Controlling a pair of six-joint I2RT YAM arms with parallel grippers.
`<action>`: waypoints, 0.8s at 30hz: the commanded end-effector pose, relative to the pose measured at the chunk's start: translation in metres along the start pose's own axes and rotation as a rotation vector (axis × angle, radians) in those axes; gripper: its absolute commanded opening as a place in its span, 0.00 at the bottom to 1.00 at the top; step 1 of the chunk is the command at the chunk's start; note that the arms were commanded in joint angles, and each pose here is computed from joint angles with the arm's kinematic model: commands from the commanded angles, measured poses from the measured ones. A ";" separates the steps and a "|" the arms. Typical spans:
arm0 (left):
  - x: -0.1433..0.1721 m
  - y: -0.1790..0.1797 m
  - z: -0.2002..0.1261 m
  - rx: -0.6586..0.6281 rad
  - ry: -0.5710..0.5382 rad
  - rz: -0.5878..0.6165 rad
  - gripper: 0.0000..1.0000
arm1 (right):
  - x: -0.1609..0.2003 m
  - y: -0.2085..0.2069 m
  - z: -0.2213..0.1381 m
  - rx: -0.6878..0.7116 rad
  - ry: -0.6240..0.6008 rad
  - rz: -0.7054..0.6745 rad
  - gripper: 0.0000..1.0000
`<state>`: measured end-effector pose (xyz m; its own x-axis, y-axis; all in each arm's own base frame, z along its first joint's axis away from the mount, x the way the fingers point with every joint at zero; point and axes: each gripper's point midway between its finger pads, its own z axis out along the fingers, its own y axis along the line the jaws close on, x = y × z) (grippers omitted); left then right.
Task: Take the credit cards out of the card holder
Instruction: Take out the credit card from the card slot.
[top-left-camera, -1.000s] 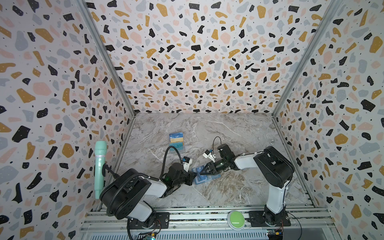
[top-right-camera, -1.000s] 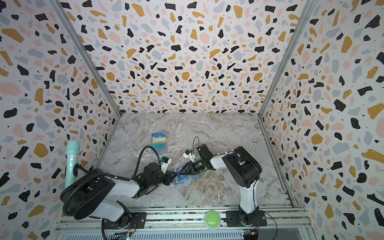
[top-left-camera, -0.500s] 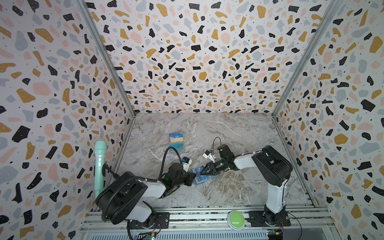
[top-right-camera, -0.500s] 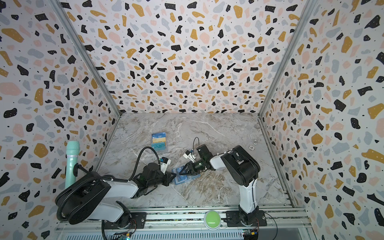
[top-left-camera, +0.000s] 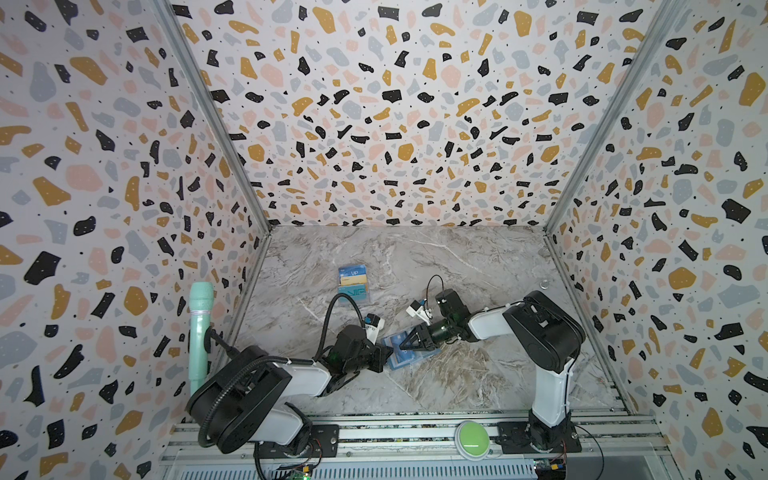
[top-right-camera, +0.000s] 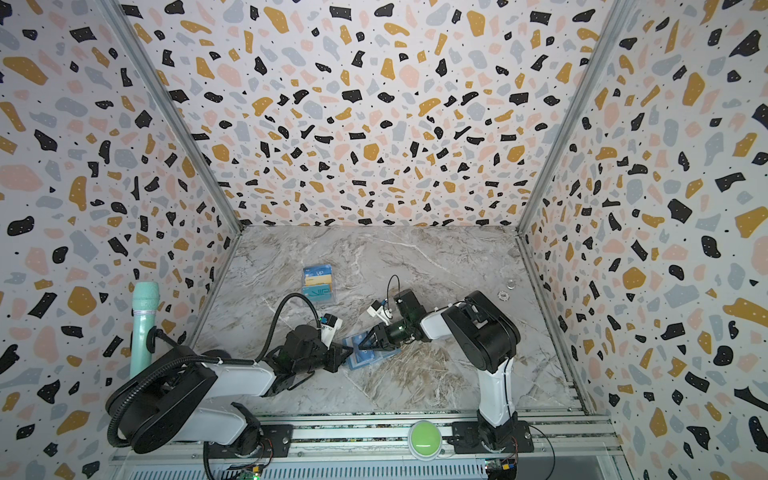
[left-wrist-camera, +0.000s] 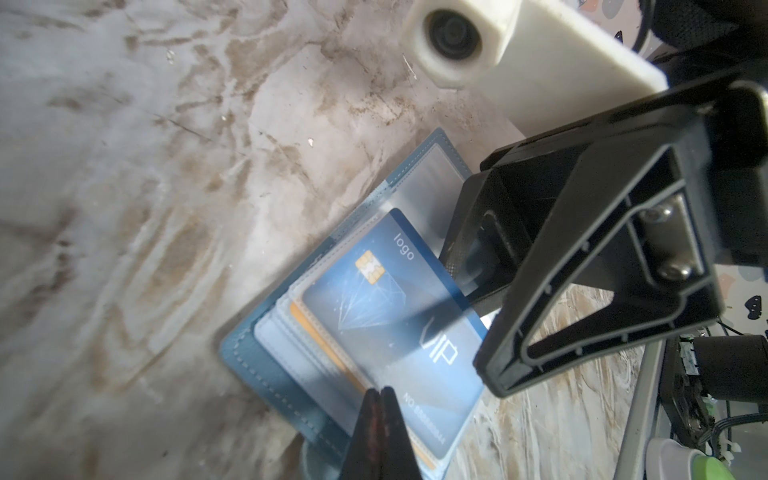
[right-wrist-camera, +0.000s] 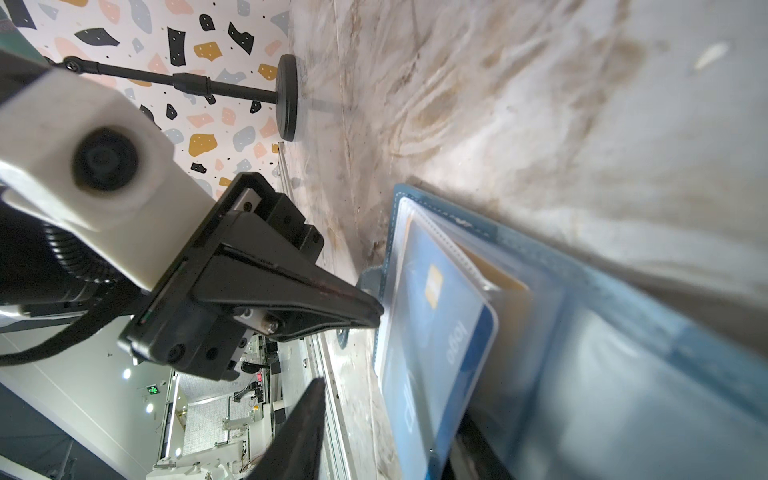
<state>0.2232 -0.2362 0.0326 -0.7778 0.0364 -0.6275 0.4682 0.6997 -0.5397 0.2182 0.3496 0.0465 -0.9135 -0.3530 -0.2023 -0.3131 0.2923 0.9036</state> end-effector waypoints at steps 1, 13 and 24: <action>-0.013 -0.008 0.003 0.029 -0.045 0.026 0.00 | 0.005 -0.009 0.000 0.023 0.003 0.026 0.43; -0.007 -0.007 0.007 0.060 -0.057 0.011 0.00 | 0.006 -0.009 0.001 0.026 0.005 0.030 0.43; 0.021 0.018 0.001 -0.051 0.015 0.027 0.00 | 0.006 -0.008 0.001 0.027 0.004 0.030 0.43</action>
<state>0.2249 -0.2342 0.0266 -0.7553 0.0187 -0.6551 0.4788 0.6983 -0.5321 0.2183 0.3496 0.0464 -0.9142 -0.3521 -0.2007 -0.3115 0.2936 0.9038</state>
